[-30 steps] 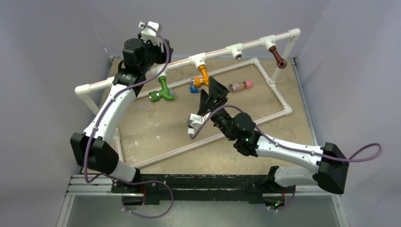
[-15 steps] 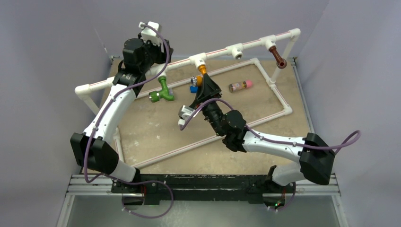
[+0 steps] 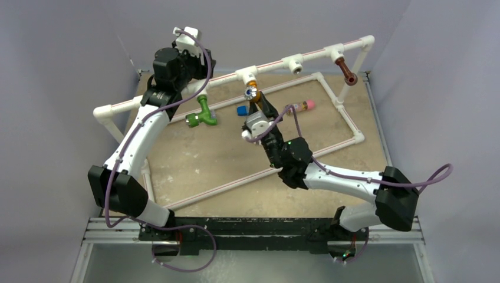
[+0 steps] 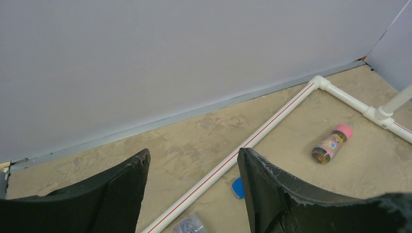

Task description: Install the water faucets

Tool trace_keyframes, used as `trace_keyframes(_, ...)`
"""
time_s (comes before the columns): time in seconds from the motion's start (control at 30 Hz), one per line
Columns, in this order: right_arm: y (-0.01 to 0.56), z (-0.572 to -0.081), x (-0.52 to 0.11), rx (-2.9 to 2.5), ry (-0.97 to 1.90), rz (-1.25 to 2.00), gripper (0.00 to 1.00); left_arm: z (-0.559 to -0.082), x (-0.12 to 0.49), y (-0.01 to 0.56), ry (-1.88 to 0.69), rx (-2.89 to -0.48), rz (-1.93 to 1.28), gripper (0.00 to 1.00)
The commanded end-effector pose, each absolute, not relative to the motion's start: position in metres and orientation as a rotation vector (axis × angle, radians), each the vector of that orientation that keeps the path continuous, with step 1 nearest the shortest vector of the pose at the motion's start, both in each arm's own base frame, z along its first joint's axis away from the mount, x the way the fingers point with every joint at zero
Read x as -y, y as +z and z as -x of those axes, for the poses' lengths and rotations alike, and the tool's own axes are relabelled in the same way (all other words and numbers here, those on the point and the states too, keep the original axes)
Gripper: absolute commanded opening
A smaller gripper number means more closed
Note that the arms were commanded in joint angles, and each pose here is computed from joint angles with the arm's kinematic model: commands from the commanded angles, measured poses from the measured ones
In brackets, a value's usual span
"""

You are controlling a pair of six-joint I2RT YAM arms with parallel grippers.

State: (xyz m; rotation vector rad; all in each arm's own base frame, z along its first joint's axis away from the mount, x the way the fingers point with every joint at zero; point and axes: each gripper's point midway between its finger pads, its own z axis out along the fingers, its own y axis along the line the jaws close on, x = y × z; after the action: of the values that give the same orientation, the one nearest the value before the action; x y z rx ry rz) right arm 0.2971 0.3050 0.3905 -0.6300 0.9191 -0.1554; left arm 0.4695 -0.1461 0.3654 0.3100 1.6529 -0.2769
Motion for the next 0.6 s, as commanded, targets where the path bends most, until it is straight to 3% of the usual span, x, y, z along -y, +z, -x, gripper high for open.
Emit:
trace_keyframes(0.0,0.407,-0.284,-0.314,-1.022,0.385,0.28,0.0,-0.454,0.167,0.259,-0.325,-1.954,-0.413,0.66)
trace_keyframes(0.3,0.399,-0.264,-0.332,-1.178,1.237,-0.316,0.0,-0.453,0.167,0.261,-0.325,-1.949,-0.415,0.66)
trace_keyframes(0.57,0.37,-0.26,-0.338,-1.249,1.678,-0.746,0.0,-0.452,0.168,0.264,-0.333,-1.943,-0.416,0.66)
